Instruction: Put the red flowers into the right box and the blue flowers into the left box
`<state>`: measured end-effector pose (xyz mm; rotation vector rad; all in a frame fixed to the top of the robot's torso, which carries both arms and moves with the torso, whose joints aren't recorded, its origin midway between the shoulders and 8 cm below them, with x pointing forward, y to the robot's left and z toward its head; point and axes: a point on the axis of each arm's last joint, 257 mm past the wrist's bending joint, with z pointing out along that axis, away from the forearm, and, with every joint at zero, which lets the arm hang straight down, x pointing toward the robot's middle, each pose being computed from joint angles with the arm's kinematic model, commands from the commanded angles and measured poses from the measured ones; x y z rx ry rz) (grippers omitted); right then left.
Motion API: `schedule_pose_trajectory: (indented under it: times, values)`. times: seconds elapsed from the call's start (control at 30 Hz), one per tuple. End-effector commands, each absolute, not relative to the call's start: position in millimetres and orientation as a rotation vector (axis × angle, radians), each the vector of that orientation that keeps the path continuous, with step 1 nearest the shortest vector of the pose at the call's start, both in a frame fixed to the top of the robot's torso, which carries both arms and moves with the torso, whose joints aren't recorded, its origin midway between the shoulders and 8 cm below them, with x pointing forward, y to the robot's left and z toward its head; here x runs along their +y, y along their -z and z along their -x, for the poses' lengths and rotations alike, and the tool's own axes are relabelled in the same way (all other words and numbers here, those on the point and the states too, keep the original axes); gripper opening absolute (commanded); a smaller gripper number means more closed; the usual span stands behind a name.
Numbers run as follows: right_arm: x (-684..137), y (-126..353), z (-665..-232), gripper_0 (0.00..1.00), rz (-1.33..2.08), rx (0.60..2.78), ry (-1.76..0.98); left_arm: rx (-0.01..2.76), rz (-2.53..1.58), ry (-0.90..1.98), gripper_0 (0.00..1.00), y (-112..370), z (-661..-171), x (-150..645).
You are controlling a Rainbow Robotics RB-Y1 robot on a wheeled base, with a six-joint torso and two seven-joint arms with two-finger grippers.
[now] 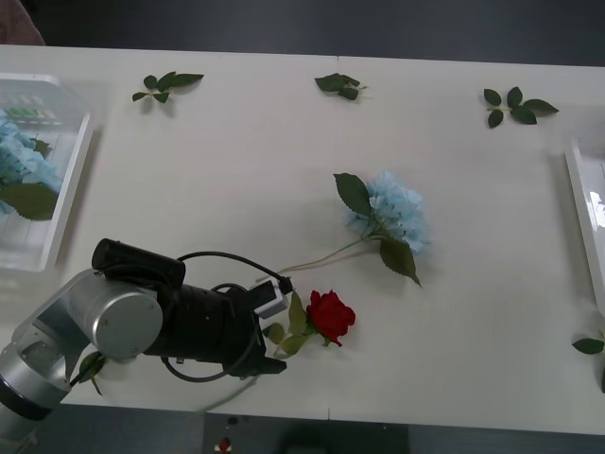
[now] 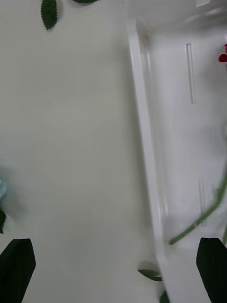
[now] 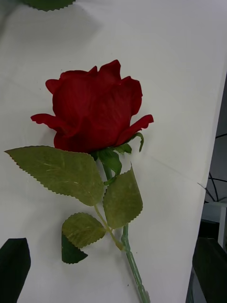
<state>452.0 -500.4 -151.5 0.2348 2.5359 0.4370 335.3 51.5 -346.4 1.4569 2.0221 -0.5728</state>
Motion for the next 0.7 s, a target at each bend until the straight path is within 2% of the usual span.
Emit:
schedule_pose_trajectory:
  times: [0.03, 0.2, 0.5, 0.7]
  values:
    - [-447, 133, -468, 1.00, -0.276, 2.493, -0.539, 1.969, -1.445, 0.584, 1.00, 348, -344, 29]
    - [-396, 132, -470, 1.00, -0.377, 2.501, -0.599, 1.958, -1.445, 0.570, 1.00, 357, -345, 16]
    - [-323, 138, -467, 1.00, -0.583, 2.515, -0.628, 1.920, -1.492, 0.531, 0.90, 366, -338, 5]
    - [-282, 144, -463, 1.00, -0.685, 2.529, -0.699, 1.909, -1.501, 0.518, 0.89, 368, -337, 2]
